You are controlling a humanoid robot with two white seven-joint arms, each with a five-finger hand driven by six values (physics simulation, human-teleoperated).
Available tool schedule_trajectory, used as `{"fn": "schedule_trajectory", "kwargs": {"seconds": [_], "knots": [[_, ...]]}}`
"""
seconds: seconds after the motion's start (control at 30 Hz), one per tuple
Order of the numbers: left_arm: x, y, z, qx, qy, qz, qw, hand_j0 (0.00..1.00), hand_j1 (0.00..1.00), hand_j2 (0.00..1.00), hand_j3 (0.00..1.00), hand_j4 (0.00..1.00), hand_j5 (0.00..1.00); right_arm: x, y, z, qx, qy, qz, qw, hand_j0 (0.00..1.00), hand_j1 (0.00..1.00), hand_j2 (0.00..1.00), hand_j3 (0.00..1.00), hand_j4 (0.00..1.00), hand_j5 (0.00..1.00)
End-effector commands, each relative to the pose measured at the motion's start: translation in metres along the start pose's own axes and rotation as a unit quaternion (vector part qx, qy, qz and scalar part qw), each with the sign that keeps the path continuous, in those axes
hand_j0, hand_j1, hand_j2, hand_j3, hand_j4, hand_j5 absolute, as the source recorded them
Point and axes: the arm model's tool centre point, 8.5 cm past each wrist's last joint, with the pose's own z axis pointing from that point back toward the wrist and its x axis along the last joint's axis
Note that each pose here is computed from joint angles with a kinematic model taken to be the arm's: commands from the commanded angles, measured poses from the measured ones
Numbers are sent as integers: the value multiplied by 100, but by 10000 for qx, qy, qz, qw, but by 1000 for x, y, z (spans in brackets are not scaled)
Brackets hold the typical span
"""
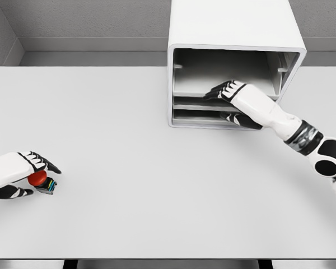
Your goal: Slide open multi-storey tabletop storage cabinets and put open load switch and slide close multi-storey tabletop storage cabinets
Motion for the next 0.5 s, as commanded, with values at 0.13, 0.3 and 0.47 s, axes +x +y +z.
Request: {"fn": "schedule_trajectory", "kwargs": {"seconds": [0.13, 0.3, 0.47], "knots": [[-1, -2, 0, -4, 3, 65, 10000, 63, 63, 63, 63, 63, 63, 8, -7, 7, 17, -117, 49, 9999, 75, 75, 75, 75, 75, 75], [2, -1, -1, 1, -47, 40, 10000, 61, 61, 61, 61, 61, 61, 8, -13, 20, 91, -90, 128, 9998, 75, 75, 75, 75, 75, 75], [2, -1, -1, 8, -40, 48, 10000, 47, 47, 47, 47, 47, 47, 9, -12, 26, 150, -66, 129, 9998, 75, 75, 75, 75, 75, 75]]}}
